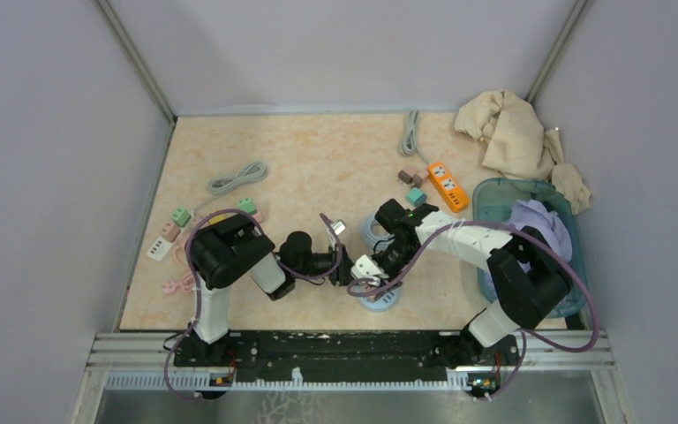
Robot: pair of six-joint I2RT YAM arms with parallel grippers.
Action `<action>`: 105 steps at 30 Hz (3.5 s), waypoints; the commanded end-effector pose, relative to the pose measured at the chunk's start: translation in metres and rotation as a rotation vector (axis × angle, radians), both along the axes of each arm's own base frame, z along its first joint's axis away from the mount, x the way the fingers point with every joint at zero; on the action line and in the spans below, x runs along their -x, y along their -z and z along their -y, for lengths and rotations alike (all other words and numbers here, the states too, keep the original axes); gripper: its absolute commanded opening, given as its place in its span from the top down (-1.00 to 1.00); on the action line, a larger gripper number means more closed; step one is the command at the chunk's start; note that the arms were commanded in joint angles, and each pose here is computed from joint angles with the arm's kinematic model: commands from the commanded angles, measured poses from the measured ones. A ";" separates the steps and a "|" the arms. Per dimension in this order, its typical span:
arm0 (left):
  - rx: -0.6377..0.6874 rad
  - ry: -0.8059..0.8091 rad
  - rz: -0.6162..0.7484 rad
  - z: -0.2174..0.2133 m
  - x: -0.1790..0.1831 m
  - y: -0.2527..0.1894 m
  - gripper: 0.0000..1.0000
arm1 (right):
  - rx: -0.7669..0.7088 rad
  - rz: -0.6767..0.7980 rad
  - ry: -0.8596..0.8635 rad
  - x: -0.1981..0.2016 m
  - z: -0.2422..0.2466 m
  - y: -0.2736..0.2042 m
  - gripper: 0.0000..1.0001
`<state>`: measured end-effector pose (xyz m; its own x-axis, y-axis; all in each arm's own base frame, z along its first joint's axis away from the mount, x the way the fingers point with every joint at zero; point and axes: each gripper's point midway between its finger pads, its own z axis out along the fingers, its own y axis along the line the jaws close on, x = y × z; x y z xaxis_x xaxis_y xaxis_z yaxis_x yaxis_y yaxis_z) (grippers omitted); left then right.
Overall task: Pull the plug off the socket
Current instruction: Remove the plug from the socket.
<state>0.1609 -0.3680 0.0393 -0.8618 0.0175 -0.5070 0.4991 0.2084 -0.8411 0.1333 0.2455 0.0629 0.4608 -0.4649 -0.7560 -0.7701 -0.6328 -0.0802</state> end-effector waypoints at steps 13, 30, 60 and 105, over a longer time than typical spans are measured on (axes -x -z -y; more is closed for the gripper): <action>-0.300 0.002 -0.166 -0.037 0.028 0.085 0.78 | -0.225 0.018 -0.027 0.002 -0.026 -0.040 1.00; -0.300 0.005 -0.170 -0.037 0.029 0.086 0.78 | -0.165 0.051 0.018 -0.014 -0.013 -0.041 1.00; -0.296 0.019 -0.173 -0.035 0.029 0.087 0.78 | -0.205 0.035 -0.011 -0.007 -0.012 -0.047 1.00; -0.327 0.053 -0.182 -0.029 0.027 0.087 0.79 | -0.146 0.036 0.039 -0.011 -0.014 -0.053 1.00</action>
<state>0.1596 -0.3783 0.0380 -0.8650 0.0868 -0.4943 0.5015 0.1851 -0.8451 0.1318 0.2393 0.0740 0.3626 -0.5201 -0.7733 -0.8343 -0.5509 -0.0207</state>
